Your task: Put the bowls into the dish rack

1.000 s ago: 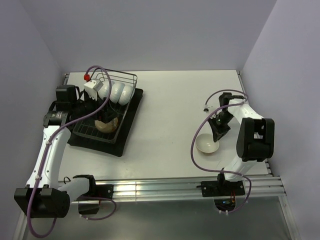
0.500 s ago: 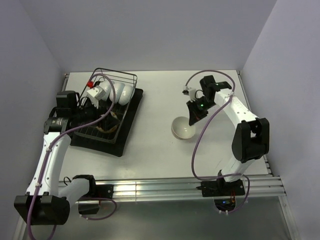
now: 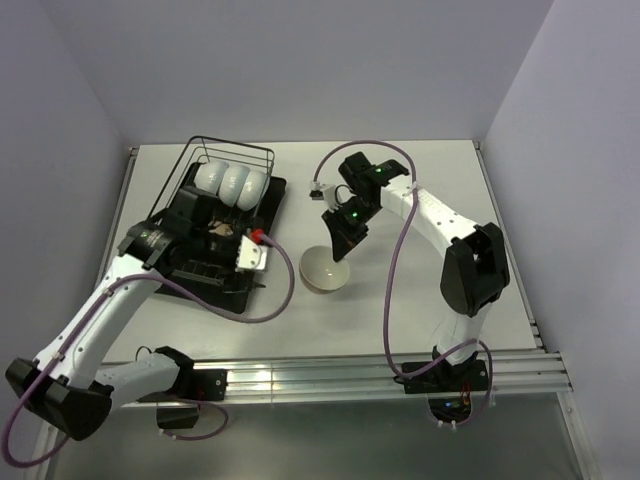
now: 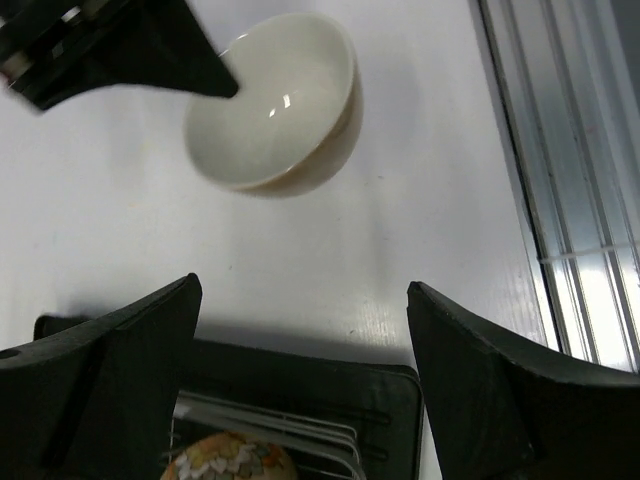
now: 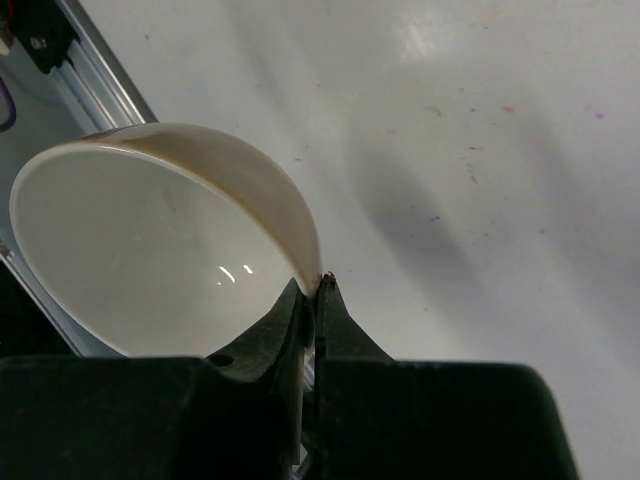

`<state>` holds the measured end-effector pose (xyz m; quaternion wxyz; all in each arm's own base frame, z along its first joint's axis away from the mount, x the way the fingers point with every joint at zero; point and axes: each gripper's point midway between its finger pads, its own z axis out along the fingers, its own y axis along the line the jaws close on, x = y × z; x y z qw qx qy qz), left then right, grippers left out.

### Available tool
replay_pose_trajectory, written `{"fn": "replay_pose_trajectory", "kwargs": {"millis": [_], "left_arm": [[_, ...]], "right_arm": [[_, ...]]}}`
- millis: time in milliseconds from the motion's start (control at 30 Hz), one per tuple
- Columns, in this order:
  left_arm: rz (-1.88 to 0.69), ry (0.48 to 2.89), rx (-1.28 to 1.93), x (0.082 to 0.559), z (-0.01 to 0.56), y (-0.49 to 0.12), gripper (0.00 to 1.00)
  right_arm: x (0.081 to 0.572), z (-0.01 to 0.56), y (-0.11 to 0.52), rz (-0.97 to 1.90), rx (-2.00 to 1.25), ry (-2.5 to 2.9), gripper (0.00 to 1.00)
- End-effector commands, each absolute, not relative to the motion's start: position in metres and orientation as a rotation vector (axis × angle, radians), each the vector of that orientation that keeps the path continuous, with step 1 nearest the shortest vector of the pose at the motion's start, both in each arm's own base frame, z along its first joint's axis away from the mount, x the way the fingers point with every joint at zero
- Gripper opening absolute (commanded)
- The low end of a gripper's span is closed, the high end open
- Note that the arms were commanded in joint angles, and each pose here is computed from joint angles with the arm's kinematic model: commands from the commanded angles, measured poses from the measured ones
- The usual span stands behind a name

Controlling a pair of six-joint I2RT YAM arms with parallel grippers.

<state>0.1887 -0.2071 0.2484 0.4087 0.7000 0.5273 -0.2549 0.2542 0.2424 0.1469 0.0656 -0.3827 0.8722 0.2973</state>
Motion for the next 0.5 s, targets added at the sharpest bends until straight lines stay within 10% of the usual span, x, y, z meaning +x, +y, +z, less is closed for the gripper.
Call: {"fn": "replay_pose_trajectory", "kwargs": {"millis": [0, 467], "left_arm": [[-0.543, 1.180, 1.932, 0.185, 0.244, -0.220, 0.89], [-0.550, 0.985, 2.268, 0.147, 0.197, -0.269, 0.74]], "right_arm": [[0.245, 0.175, 0.264, 1.013, -1.145, 2.582, 0.00], [0.219, 0.182, 0.289, 1.079, -1.268, 2.560, 0.00]]}}
